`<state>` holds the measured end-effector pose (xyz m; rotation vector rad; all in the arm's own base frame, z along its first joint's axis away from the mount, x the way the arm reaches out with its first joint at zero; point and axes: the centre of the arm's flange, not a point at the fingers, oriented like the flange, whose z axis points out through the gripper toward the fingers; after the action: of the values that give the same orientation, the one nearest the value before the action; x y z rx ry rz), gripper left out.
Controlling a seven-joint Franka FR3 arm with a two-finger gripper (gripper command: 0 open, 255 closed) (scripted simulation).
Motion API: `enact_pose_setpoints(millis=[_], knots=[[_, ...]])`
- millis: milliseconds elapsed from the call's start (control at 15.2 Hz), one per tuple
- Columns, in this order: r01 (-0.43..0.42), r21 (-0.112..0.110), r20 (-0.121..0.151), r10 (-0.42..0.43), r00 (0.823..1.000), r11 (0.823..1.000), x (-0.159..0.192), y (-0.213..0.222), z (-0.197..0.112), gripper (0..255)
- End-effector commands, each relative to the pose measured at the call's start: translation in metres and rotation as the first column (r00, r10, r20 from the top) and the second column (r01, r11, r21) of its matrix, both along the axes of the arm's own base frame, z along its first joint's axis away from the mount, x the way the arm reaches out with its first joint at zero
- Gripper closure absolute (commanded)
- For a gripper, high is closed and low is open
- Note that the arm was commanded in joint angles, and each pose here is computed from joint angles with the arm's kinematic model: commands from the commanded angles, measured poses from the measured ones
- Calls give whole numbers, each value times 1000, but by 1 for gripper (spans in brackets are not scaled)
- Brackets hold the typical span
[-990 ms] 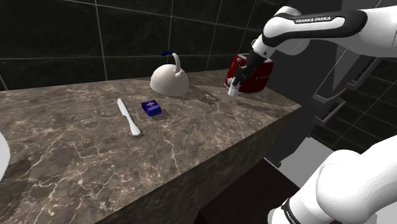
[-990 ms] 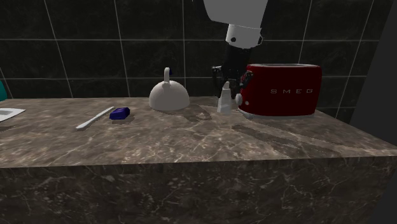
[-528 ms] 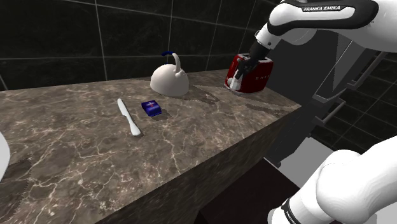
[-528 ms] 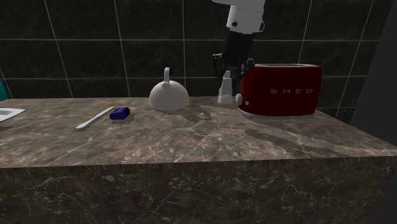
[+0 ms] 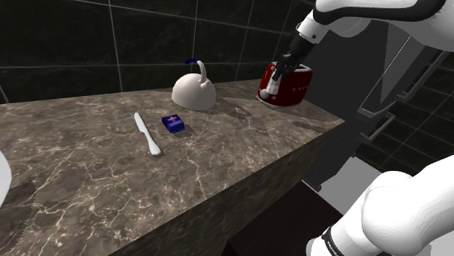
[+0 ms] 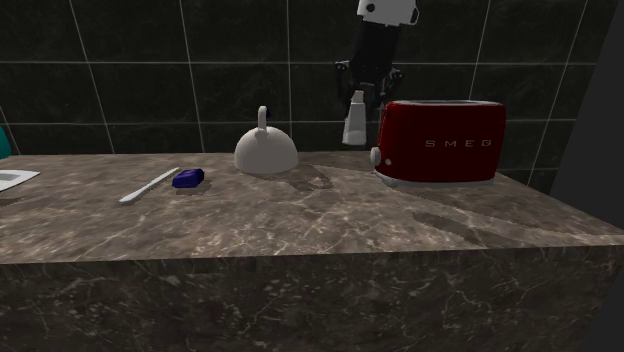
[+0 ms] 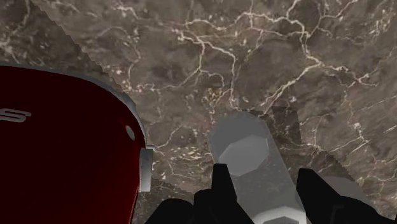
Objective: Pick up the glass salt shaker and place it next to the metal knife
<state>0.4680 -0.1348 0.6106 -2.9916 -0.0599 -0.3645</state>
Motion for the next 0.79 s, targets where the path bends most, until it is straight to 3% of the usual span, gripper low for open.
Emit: enact_pose_setpoints(millis=[0, 726], knots=[[0, 0, 0, 0, 1000, 1000, 1, 0, 11, 255], [0, 0, 0, 0, 1000, 1000, 7, 12, 59, 255]])
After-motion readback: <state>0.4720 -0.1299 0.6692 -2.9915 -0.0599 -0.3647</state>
